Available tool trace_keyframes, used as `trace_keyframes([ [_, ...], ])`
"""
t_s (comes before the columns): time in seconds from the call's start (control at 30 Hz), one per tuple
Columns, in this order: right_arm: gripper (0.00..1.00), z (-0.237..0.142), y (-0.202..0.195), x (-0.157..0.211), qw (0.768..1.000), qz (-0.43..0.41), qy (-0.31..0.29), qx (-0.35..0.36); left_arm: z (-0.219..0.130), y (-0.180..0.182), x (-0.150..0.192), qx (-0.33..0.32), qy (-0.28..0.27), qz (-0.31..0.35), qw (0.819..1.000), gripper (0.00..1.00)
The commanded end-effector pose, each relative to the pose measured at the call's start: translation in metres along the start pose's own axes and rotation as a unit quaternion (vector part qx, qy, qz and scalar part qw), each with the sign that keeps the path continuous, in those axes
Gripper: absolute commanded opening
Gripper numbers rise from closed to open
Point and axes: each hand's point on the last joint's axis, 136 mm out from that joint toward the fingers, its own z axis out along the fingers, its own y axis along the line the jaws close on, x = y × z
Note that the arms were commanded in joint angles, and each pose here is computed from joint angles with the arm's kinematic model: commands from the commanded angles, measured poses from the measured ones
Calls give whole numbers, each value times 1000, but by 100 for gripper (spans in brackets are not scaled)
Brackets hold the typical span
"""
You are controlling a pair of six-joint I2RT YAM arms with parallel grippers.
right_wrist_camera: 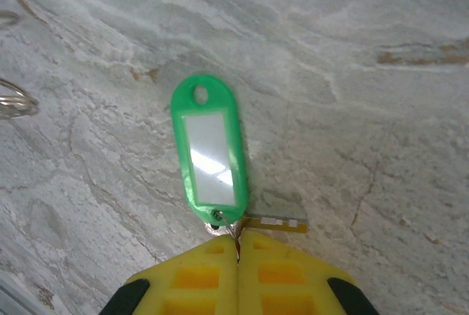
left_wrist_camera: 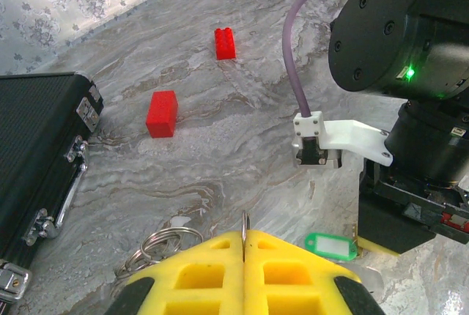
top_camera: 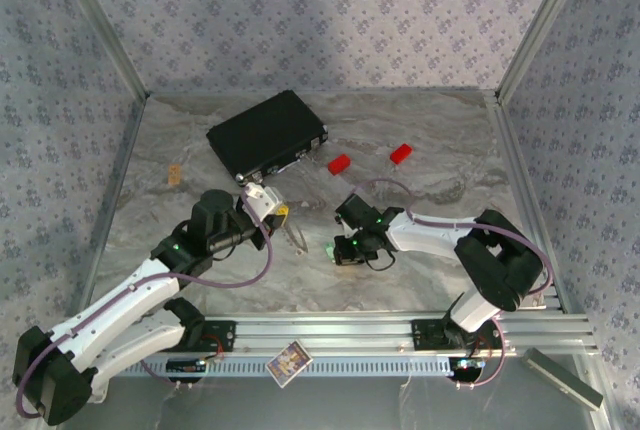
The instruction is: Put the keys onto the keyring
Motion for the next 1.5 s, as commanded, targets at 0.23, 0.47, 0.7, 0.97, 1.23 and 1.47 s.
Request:
trace_keyframes([
  [0.23,12,-4,2,0,1000,-15,0,8,-2,-1,-15,4,-29,10,1000,0],
  [0.47,18,-4,2,-4,1000,-15,-4,9,-3,-1,-15,4,-29,9,1000,0],
  [0.7,18,-4,7,-5,1000,-19,-6,2,-2,-1,-15,4,-29,10,1000,0],
  [0.97,16,-5,8,-6,1000,-22,-9,3,-2,-1,-14,4,-29,9,1000,0],
  [1.23,17,-5,10,-8,1000,-25,-11,3,-2,-1,-14,5,-28,10,1000,0],
  [1.47,17,-3,10,-9,1000,-26,-11,6,-2,-1,-13,5,-27,10,1000,0],
])
